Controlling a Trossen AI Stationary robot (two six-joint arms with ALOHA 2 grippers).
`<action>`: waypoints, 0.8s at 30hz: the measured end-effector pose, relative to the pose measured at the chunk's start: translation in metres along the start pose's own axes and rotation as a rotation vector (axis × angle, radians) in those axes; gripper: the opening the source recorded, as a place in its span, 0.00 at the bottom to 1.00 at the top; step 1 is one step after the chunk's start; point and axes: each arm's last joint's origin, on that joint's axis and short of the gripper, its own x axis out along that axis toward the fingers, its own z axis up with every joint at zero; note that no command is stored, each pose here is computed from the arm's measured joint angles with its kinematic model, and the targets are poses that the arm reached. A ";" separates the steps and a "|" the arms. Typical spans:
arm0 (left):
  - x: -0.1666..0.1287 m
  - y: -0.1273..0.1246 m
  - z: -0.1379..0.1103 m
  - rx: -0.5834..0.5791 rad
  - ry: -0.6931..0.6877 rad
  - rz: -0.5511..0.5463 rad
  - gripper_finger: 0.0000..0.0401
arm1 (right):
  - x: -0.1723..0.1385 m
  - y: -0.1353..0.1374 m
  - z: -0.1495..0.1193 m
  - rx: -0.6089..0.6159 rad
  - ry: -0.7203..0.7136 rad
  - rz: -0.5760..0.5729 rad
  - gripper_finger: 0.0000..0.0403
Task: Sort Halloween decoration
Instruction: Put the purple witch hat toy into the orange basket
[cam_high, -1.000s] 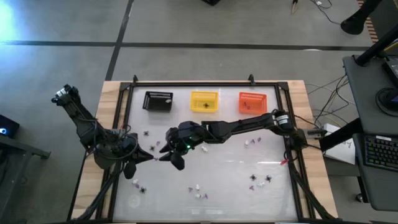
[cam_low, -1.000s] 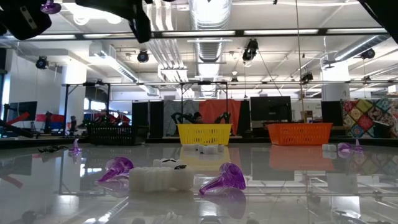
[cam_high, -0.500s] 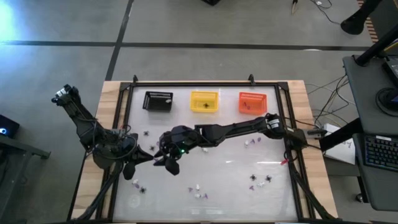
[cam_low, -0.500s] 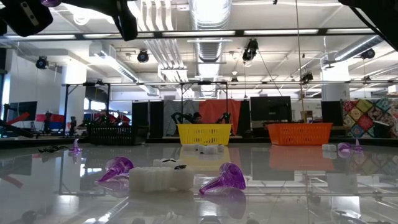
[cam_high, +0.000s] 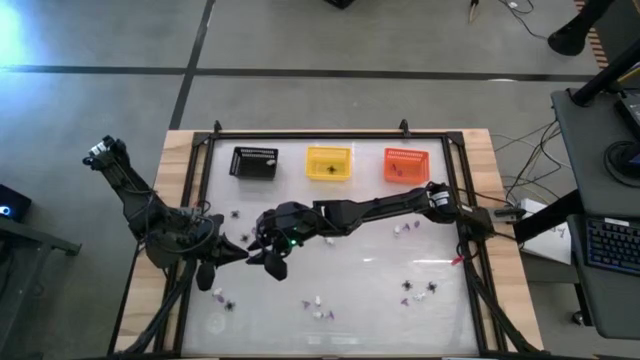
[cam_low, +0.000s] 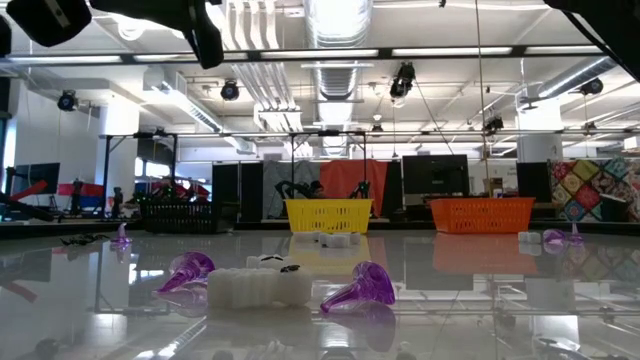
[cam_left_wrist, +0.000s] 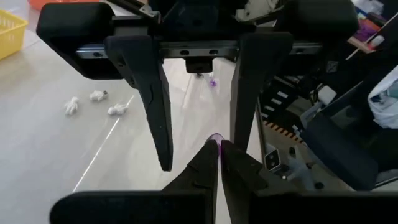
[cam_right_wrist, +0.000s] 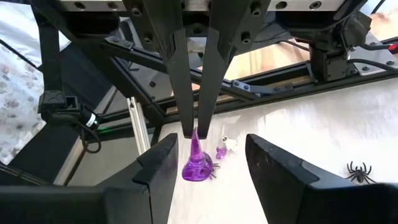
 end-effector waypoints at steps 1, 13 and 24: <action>0.000 0.000 0.000 0.001 0.001 0.001 0.00 | 0.000 0.000 0.000 0.000 0.000 -0.001 0.45; 0.000 0.001 0.000 0.008 -0.005 0.014 0.00 | 0.000 -0.002 -0.003 0.006 0.034 -0.014 0.33; 0.000 0.001 0.000 0.009 -0.011 0.020 0.00 | 0.000 -0.002 -0.003 0.012 0.030 -0.014 0.10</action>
